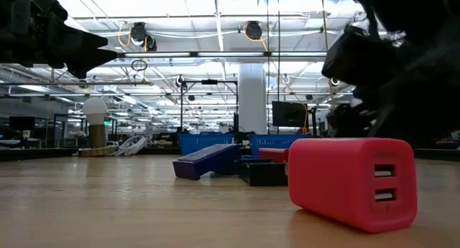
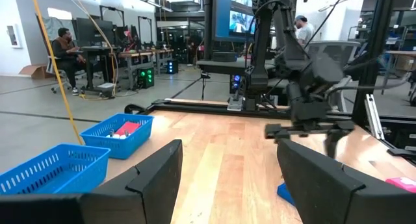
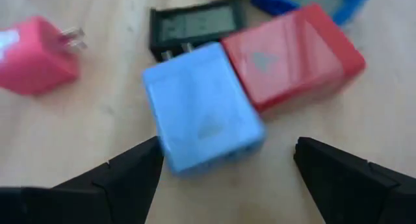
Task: Pick & Place Office items
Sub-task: Put the red charger adapter into the right blue bin
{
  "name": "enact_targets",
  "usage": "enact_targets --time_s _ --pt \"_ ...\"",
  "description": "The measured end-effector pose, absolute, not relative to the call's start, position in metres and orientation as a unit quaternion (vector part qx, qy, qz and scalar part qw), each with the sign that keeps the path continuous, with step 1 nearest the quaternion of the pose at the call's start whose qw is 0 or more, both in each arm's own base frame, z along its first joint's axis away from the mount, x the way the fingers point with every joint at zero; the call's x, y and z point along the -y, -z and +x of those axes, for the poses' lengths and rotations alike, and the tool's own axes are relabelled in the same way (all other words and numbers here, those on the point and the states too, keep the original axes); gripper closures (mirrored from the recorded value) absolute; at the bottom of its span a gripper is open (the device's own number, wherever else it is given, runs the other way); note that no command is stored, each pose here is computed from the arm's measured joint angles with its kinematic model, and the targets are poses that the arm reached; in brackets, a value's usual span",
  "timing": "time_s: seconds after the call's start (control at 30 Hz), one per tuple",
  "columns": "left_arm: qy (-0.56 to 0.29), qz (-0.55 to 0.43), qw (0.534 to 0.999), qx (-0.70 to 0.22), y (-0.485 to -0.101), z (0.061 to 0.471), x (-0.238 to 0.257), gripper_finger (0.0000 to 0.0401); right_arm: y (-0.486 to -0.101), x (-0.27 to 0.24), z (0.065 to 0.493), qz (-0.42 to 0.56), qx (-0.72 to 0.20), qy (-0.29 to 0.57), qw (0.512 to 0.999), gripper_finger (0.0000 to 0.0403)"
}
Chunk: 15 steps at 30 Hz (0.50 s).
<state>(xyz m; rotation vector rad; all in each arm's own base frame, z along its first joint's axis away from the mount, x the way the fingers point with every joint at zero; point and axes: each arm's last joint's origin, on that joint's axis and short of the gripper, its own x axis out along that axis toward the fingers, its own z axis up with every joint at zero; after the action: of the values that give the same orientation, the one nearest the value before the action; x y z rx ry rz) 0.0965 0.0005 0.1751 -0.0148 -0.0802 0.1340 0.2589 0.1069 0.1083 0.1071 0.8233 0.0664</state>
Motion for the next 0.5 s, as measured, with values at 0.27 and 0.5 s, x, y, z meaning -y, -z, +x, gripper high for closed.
enact_targets --time_s 0.27,0.5 --pt "-0.067 -0.007 0.997 0.040 -0.175 0.096 0.000 0.0146 -0.105 -0.075 0.268 -0.008 -0.407 0.009 0.913 0.0074" --pt "-0.067 -0.008 0.997 0.040 -0.175 0.096 0.000 0.0146 -0.106 -0.050 0.274 -0.050 -0.406 0.030 0.912 0.0084"
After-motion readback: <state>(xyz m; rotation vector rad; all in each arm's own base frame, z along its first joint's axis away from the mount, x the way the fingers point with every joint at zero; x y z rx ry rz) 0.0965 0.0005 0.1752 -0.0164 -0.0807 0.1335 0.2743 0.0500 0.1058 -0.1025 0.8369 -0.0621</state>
